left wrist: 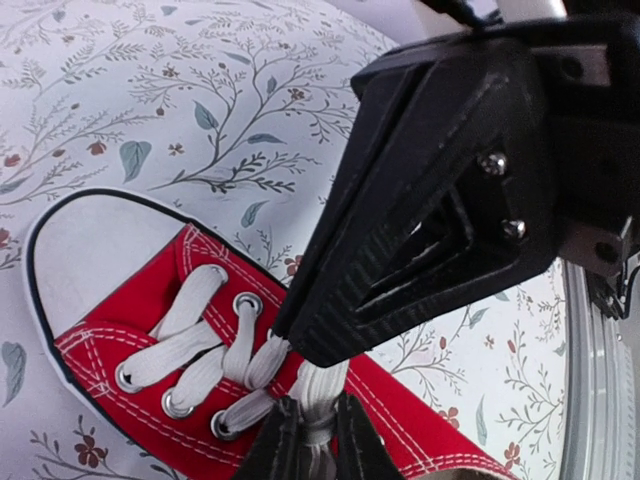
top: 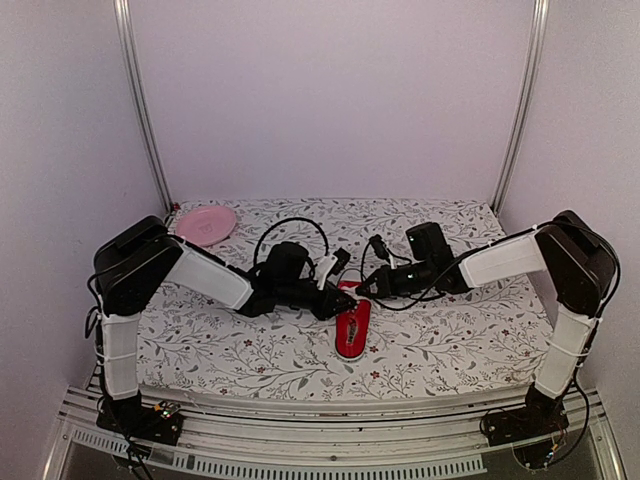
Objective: Tie the shoes
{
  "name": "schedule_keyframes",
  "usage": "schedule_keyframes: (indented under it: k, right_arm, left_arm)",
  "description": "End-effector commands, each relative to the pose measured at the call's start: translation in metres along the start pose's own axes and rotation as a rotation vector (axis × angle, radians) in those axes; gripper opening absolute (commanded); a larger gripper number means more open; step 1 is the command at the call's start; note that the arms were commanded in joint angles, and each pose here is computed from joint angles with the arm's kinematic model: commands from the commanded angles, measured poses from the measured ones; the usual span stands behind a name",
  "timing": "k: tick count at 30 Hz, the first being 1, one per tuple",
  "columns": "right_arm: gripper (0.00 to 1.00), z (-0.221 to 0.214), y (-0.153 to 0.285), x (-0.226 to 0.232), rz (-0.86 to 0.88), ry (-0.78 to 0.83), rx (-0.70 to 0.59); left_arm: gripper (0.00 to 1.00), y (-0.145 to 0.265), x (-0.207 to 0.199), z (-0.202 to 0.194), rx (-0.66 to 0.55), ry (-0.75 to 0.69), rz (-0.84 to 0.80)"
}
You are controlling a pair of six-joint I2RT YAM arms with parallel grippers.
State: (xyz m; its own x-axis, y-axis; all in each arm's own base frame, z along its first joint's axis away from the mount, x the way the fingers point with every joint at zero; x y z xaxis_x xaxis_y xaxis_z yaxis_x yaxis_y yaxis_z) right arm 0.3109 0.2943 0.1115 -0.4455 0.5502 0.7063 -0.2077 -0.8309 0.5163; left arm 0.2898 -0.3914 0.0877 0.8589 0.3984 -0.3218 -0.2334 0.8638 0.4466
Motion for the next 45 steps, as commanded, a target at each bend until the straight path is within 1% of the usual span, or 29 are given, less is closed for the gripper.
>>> schedule_keyframes:
  k: [1,5,12,17,23,25,26,27,28,29,30,32,34,36,38,39,41,43,45]
  right_arm:
    - [0.02,0.008,0.012,0.011,-0.008,0.033,-0.078]
    - [0.02,0.01,0.025,0.011,-0.055,0.031,-0.131]
    - [0.02,0.004,0.048,-0.006,-0.131,-0.02,-0.192]
    - [0.02,-0.002,0.058,-0.021,-0.174,-0.069,-0.209]
    - [0.02,-0.004,0.062,-0.025,-0.192,-0.089,-0.224]
    - [0.02,-0.003,0.063,-0.023,-0.182,-0.087,-0.222]
    - [0.03,-0.002,0.063,-0.022,-0.173,-0.079,-0.22]
    - [0.08,-0.001,0.063,-0.019,-0.167,-0.07,-0.221]
    - [0.15,0.001,0.064,-0.018,-0.164,-0.062,-0.226]
    - [0.27,0.002,0.066,-0.016,-0.165,-0.056,-0.232]
    - [0.36,0.004,0.068,-0.015,-0.17,-0.043,-0.241]
    - [0.5,0.008,0.072,-0.015,-0.204,-0.026,-0.252]
    - [0.61,0.016,0.079,-0.02,-0.268,0.006,-0.264]
    - [0.68,0.025,0.093,-0.032,-0.328,0.017,-0.29]
    - [0.74,0.034,0.112,-0.046,-0.38,0.027,-0.325]
    - [0.84,0.038,0.124,-0.054,-0.404,0.02,-0.347]
    - [0.89,0.046,0.153,-0.072,-0.462,0.006,-0.402]
    - [0.92,0.051,0.187,-0.088,-0.517,-0.009,-0.474]
    - [0.93,0.053,0.22,-0.103,-0.575,-0.035,-0.547]
  left_arm:
    - [0.11,-0.003,0.0,-0.002,-0.009,-0.014,0.022]
    - [0.09,-0.002,0.0,-0.003,-0.008,-0.013,0.027]
    - [0.09,-0.001,0.001,-0.004,-0.005,-0.009,0.035]
    - [0.09,-0.001,0.001,-0.006,-0.002,-0.009,0.036]
    - [0.09,0.0,0.001,-0.006,0.002,-0.006,0.042]
    - [0.12,0.0,0.0,-0.005,-0.002,-0.003,0.041]
    - [0.17,0.001,0.0,-0.002,-0.008,-0.001,0.04]
    - [0.25,0.003,-0.001,0.002,-0.018,0.001,0.039]
    - [0.31,0.005,-0.003,0.007,-0.032,0.006,0.038]
    - [0.38,0.008,-0.003,0.013,-0.049,0.011,0.048]
    - [0.45,0.011,-0.003,0.02,-0.066,0.016,0.072]
    - [0.55,0.019,0.005,0.03,-0.082,0.023,0.155]
    - [0.63,0.036,0.012,0.046,-0.116,0.041,0.209]
    - [0.66,0.055,0.024,0.053,-0.138,0.09,0.248]
    - [0.67,0.08,0.043,0.052,-0.151,0.126,0.318]
    - [0.68,0.097,0.058,0.052,-0.161,0.144,0.374]
    - [0.7,0.133,0.081,0.044,-0.17,0.185,0.492]
    - [0.71,0.175,0.106,0.032,-0.191,0.251,0.607]
    - [0.73,0.222,0.127,0.008,-0.222,0.334,0.709]
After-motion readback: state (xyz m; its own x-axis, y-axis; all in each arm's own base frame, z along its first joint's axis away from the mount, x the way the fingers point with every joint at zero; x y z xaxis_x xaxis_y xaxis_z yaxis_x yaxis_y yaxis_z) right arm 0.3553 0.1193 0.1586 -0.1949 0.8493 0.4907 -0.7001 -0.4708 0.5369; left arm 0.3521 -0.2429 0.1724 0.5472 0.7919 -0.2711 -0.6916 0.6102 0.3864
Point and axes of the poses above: each gripper's point midway between its finger pads, its own y axis back along the fingers, its own x axis along the line the jaws close on, z = x × y, the point moved 6 cm from there along y, back along the fingers, and after that the axes turned 4 degrees about -y, right-handed, at the moved point
